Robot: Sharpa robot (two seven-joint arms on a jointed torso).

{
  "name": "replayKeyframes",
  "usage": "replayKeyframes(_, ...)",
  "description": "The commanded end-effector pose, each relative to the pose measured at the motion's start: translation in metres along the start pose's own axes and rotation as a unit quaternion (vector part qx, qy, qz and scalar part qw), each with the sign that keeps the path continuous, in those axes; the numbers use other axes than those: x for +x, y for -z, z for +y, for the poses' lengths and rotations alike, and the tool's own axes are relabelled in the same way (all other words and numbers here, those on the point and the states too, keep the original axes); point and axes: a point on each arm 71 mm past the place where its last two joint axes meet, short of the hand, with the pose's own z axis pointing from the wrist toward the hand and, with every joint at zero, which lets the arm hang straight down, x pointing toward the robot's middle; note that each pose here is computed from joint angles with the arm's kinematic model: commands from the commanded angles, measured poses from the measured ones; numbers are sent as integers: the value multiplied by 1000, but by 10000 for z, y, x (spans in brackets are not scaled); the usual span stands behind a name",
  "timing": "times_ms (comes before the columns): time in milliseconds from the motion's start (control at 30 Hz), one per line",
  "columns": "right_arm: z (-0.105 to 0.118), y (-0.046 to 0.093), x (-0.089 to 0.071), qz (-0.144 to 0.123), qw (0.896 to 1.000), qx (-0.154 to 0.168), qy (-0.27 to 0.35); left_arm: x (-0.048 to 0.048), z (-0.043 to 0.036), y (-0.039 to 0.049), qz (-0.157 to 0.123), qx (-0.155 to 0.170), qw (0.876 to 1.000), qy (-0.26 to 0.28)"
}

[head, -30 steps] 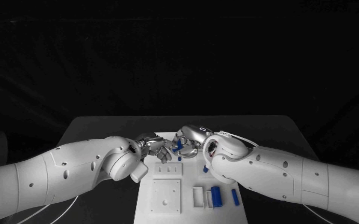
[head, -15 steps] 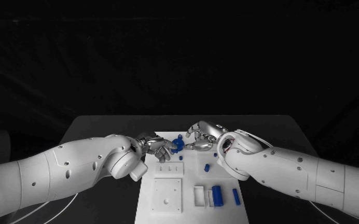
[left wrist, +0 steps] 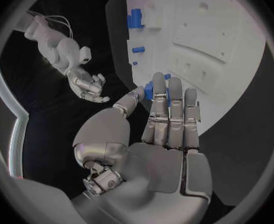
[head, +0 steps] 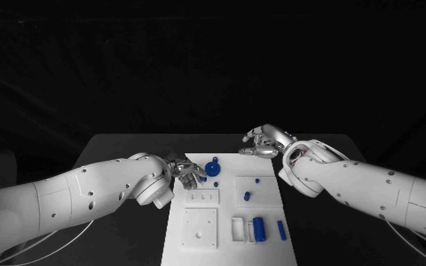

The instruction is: Assemble the parts on the task board

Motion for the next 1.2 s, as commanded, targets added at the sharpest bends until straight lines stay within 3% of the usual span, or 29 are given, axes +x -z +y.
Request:
replayKeyframes(33,-9,-26,-168,-29,999,-8,-33,-14,-42,-44,-24,-9,995,-92)
replayKeyframes(133,-30,-81,-357,-47,998,-1,-40,2,-109,-105,-34,-8,991,-127)
replayKeyframes(333,-93,-166,-627,-77,994,32,-71,19,-208,-183,-56,-4,988,-146)
replayKeyframes(567,-69,-203,-651,-85,992,37,-82,119,-250,-232,-55,2,985,-164)
replayKeyframes(767,-14,-236,-656,-87,991,34,-92,216,-205,-290,-50,-5,985,-163)
replayKeyframes(1200,-3,-249,-645,-81,992,34,-93,352,-95,-308,-54,-7,987,-151)
